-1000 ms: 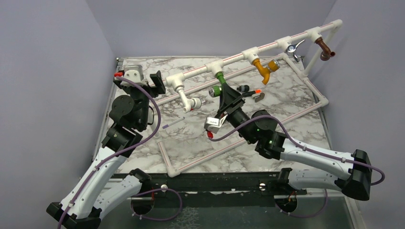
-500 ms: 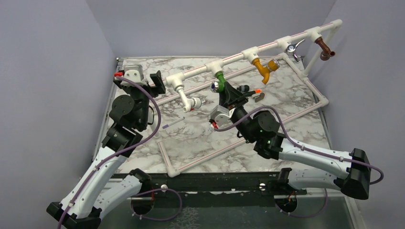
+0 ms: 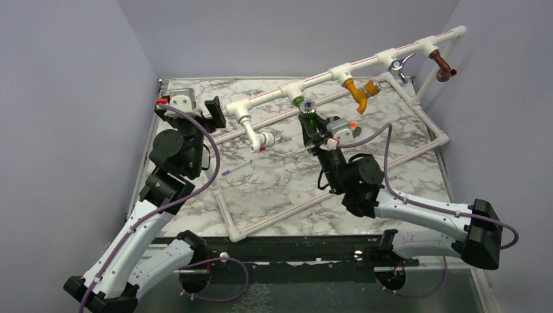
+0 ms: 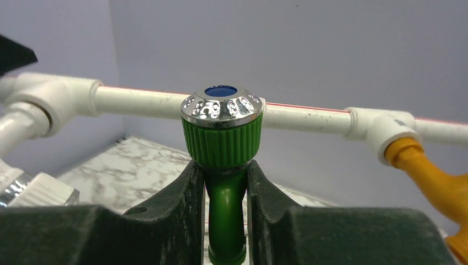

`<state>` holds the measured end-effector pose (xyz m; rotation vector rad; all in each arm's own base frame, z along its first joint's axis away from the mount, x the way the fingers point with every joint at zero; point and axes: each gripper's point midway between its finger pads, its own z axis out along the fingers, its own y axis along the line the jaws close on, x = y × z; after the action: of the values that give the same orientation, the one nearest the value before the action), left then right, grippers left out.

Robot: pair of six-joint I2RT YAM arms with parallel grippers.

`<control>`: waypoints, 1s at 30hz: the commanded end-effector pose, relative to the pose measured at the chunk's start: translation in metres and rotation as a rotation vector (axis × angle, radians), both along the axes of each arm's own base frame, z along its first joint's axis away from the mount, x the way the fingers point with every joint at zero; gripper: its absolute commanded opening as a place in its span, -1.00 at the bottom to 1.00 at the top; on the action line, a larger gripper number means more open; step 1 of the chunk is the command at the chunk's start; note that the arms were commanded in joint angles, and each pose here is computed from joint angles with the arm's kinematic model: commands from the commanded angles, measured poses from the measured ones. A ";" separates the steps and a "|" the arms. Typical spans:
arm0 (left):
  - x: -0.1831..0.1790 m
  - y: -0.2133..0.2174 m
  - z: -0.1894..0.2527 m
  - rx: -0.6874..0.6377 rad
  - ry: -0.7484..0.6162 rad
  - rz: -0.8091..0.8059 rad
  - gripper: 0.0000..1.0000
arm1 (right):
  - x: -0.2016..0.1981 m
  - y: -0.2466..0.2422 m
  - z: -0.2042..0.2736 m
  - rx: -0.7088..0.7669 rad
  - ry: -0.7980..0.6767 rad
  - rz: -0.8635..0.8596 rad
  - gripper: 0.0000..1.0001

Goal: Install the water faucets

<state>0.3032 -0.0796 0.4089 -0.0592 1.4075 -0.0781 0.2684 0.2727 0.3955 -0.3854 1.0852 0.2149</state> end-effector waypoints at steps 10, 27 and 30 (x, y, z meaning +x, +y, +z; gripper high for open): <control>0.003 -0.018 -0.035 0.074 0.110 -0.075 0.70 | 0.005 0.019 -0.019 0.749 0.419 0.174 -0.99; 0.003 -0.019 -0.036 0.073 0.111 -0.076 0.70 | -0.002 0.028 -0.038 1.321 0.836 0.250 -0.99; 0.003 -0.019 -0.035 0.073 0.109 -0.076 0.70 | -0.005 0.028 -0.042 1.383 0.881 0.264 -0.99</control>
<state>0.3034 -0.0783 0.4088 -0.0631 1.4076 -0.0732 0.2724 0.2697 0.3860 0.8408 1.2853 1.2340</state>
